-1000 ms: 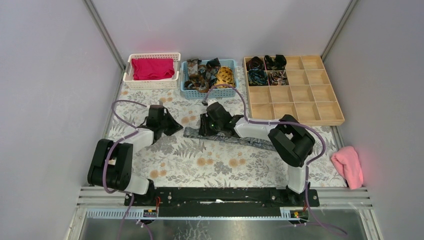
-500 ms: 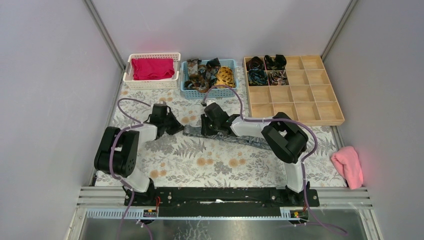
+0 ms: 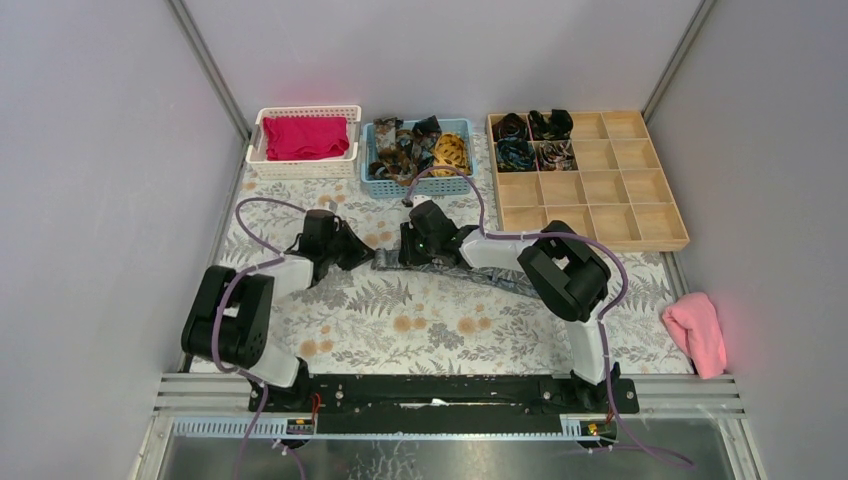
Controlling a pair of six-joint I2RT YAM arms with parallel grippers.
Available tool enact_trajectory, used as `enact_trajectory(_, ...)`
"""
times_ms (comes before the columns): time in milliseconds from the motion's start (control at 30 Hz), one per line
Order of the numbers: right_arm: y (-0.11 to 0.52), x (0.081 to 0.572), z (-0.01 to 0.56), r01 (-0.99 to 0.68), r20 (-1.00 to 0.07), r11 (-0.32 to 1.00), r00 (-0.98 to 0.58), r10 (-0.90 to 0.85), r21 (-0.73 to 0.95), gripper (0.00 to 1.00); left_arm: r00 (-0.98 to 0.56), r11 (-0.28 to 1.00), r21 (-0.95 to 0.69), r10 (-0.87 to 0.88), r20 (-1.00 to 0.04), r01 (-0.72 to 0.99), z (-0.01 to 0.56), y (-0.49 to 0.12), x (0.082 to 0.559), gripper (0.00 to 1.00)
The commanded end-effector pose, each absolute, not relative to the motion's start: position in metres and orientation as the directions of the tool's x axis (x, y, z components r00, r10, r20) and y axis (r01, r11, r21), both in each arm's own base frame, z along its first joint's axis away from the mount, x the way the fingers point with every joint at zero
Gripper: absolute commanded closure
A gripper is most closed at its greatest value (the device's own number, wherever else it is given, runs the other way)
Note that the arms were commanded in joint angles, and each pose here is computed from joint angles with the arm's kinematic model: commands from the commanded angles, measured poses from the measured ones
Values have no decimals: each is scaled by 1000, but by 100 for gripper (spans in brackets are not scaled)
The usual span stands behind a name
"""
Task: Roll the ties
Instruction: Roll the tie at the center of the board.
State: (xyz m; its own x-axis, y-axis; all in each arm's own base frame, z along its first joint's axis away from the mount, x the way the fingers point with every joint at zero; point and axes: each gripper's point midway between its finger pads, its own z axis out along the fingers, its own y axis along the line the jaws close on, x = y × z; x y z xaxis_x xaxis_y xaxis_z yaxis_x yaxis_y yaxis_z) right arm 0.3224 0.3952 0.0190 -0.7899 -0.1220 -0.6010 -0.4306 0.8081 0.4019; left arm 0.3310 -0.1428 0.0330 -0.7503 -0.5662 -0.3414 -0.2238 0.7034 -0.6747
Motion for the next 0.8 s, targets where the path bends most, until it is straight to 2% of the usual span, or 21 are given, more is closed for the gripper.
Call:
enact_trajectory(0,371,311,-28,-386,-511,853,-842,-171,352,76,-731,665,-741,-552,-402,-94,72,-164,336,100)
enact_trajectory(100,372,310,-28,-385,-508,847,-845,-164,366,76,-734,669,-741,-532,-423,-57,79,-173,340,100)
enact_trajectory(400,368,310,-25,-376,-513,843,-847,-144,385,76,-784,616,-787,-486,-386,5,64,-206,339,100)
enact_trajectory(667,367,311,-9,-373,-530,835,-840,-118,405,78,-767,621,-784,-488,-417,32,76,-208,345,100)
enact_trajectory(767,365,313,-1,-372,-541,839,-833,-113,397,74,-767,634,-773,-485,-421,23,73,-206,348,100)
